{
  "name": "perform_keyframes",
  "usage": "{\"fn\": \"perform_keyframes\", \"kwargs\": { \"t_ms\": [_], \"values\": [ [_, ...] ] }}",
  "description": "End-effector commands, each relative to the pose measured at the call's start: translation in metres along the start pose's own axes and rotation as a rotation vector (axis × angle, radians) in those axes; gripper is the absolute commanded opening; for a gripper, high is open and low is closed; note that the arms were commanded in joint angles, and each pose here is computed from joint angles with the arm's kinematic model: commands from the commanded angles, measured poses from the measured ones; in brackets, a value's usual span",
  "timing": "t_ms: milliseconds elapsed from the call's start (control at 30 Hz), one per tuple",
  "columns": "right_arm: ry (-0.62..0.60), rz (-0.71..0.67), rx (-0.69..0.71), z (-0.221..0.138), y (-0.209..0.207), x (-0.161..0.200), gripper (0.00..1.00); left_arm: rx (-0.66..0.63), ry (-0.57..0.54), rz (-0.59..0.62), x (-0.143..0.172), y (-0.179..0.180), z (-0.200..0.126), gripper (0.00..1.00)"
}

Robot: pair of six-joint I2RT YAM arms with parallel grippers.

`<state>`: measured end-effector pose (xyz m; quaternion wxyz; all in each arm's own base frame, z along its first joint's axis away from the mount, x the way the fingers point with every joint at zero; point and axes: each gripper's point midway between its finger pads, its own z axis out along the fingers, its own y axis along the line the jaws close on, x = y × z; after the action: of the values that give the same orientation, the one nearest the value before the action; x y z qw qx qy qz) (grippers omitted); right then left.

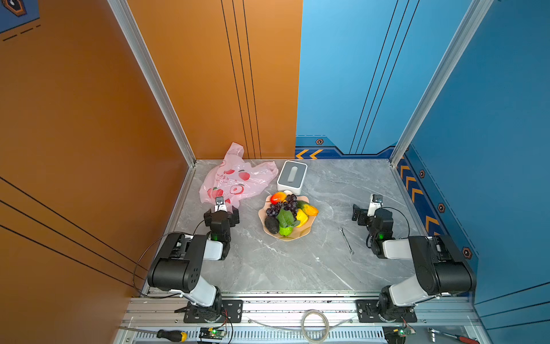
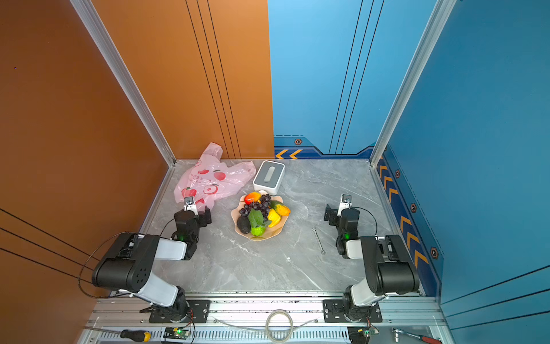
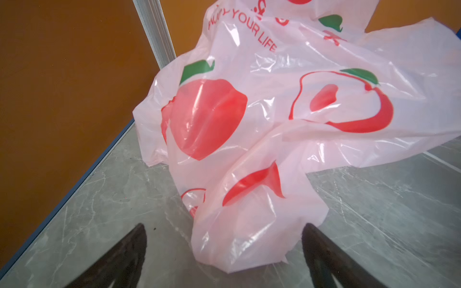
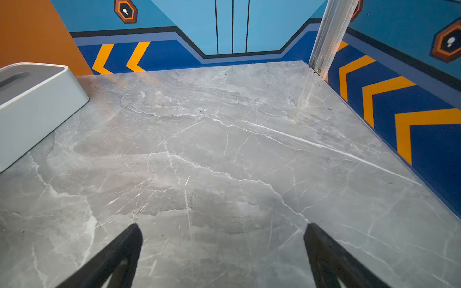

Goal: Place the fruits into the plastic bag
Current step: Move the plate at the center of the table.

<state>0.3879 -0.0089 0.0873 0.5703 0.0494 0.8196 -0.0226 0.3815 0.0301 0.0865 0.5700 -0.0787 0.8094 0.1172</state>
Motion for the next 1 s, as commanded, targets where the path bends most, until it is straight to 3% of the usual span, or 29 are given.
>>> {"fn": "perform_keyframes", "kwargs": {
  "t_ms": [0, 967],
  "values": [
    [-0.022, -0.008, 0.006, 0.0042, -0.0023, -0.0078, 1.0, 0.01, -0.028, 0.0, -0.0105, -0.0016, 0.004, 0.98],
    [-0.02, 0.005, 0.004, 0.0049, -0.0042, -0.0083, 1.0, 0.011, -0.028, 0.0, -0.0104, -0.0017, 0.004, 0.98]
  ]
}}
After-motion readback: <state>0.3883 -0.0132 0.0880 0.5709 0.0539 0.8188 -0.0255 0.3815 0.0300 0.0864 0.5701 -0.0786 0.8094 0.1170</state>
